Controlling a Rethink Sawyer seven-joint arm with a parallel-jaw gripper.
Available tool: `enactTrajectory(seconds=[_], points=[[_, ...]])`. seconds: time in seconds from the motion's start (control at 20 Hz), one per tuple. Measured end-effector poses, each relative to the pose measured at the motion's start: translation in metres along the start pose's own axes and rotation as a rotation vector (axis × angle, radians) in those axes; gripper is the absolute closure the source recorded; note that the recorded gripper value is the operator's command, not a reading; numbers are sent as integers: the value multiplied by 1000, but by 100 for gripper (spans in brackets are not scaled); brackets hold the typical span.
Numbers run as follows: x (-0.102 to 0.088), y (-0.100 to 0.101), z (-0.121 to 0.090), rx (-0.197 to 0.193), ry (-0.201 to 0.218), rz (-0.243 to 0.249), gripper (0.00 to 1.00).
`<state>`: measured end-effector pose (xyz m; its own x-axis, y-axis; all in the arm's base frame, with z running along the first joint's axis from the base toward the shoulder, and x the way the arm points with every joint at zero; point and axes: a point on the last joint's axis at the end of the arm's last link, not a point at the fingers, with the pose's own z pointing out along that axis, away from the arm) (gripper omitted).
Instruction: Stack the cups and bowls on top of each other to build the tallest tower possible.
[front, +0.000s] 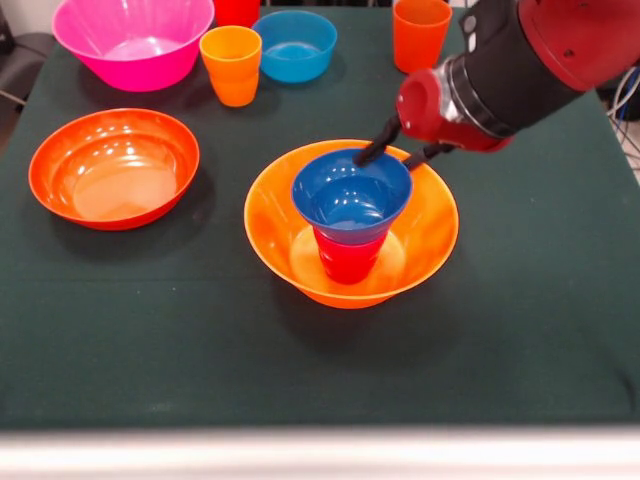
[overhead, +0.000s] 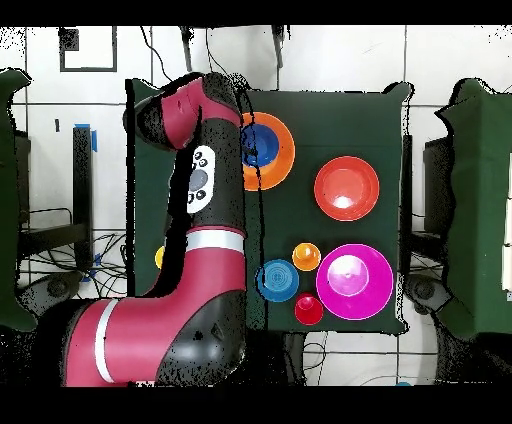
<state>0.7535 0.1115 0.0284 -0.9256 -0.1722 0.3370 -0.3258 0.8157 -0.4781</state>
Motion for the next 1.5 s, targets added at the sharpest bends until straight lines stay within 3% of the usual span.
enactTrajectory(seconds=[0.2, 0.45, 0.85, 0.95, 1.15, 1.3, 1.35, 1.5], points=[[7, -11, -13, 24, 27, 13, 0], [10, -28, -37, 46, 8, 35, 0], [18, -40, -63, 15, -10, 58, 0], [23, -40, -67, -12, -3, 63, 0], [32, -36, -68, -108, -1, 76, 0], [40, -33, -62, -229, -20, 98, 0], [48, -32, -56, -310, -38, 120, 0], [60, -31, -48, -389, -54, 150, 0]])
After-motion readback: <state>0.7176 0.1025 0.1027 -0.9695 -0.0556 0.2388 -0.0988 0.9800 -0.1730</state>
